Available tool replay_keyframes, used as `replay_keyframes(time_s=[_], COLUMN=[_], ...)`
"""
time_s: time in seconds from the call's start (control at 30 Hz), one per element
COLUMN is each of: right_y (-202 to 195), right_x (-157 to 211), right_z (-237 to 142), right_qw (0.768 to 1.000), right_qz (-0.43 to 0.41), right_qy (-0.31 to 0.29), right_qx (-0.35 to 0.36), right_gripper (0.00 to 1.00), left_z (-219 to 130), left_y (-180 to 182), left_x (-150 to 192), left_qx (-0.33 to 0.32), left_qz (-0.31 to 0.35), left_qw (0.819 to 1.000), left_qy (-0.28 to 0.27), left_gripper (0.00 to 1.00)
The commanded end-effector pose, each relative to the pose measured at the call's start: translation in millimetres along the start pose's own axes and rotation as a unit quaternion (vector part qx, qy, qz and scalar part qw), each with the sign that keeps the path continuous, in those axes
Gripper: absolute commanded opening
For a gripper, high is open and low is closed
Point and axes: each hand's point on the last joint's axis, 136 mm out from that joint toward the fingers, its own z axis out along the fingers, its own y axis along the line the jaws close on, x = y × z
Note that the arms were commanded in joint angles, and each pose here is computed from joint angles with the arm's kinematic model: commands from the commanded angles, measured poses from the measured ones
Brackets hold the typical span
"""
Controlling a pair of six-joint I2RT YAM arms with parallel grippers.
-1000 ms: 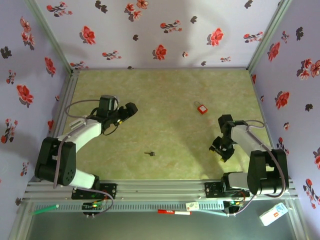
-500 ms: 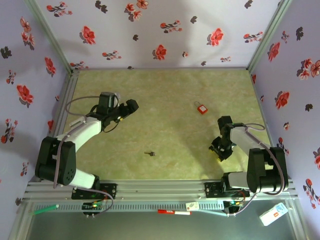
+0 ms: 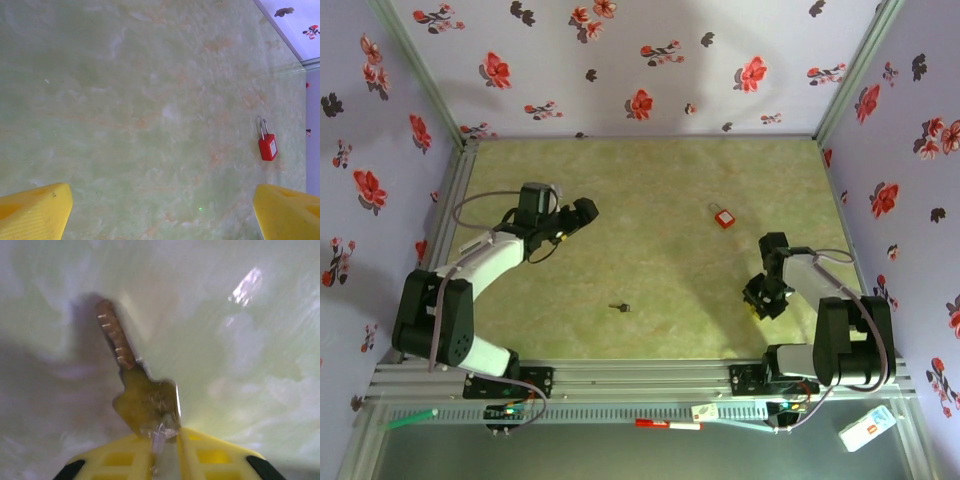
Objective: Unlock with the key
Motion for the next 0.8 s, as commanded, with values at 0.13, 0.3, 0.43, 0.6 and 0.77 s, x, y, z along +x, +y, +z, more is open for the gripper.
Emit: replay_keyframes(time_s=[0.13,0.3,0.43,0.6,0.77], right_y=[-6.6,-2.8,3.0,7.4,5.1], right_x=[-13.5,-9.8,-6.6,-5.4,-7.9], right_z=[4.9,0.5,-7.1,-22.0,-37.4], right_qw=[0.999,0.999,0.998,0.997,0.997], right_qz=[-0.018,-0.040,-0.057,-0.074,-0.062], right_qy=[-0.027,-0.019,-0.013,-0.016,-0.030], right_qx=[0.021,0.009,-0.005,-0.016,-0.023], right_gripper=[0.02,0.00,0.00,0.00,0.00], left_z=[10.1,13.9,15.5,17.9,19.9], left_y=[-14.6,-17.1,-17.2,-17.4,-18.0], left_x=[0.0,1.9,3.4,5.3,7.2], left_qx=[0.021,0.025,0.026,0.029,0.033], left_qz=[0.013,0.011,0.010,0.007,0.006], left_qw=[1.000,1.000,1.000,0.999,0.999], left_qy=[0.010,0.011,0.013,0.014,0.017], left_gripper=[0.93,0.93,0.93,0.93,0.92])
